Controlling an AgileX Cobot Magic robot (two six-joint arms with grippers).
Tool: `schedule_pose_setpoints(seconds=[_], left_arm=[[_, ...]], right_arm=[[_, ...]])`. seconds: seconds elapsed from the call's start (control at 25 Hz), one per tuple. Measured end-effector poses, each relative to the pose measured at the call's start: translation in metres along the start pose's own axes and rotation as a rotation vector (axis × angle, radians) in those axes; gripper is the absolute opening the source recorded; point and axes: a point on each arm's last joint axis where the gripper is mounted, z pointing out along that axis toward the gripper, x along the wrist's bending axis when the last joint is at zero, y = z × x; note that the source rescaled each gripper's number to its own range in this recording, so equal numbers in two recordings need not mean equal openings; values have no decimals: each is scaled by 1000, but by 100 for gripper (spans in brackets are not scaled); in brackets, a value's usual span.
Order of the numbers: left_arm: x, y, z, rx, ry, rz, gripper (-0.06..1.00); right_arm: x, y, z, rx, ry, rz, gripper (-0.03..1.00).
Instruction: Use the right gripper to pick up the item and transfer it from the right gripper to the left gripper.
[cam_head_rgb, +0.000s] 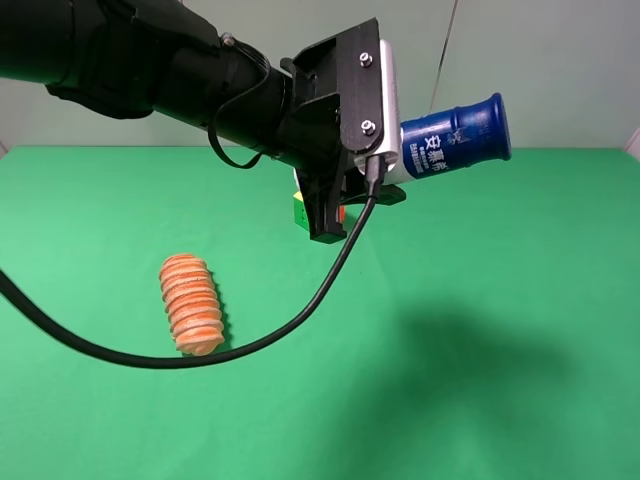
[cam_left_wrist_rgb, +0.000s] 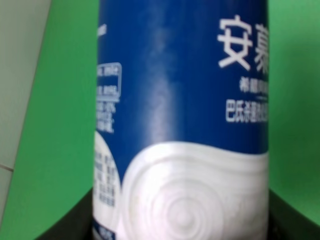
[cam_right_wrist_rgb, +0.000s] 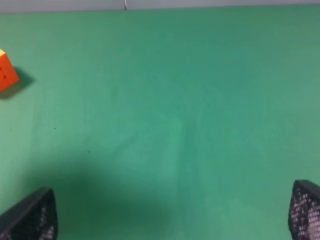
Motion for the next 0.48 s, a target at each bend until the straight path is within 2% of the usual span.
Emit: schedule_pose_setpoints(seconds=[0.24,0.48], left_arm=[[0,0,0,0,0,-34,5],[1,0,0,2,6,-59,5]], right_arm=[[0,0,0,-1,-53,26,100],[0,0,0,-1,-60,29,100]])
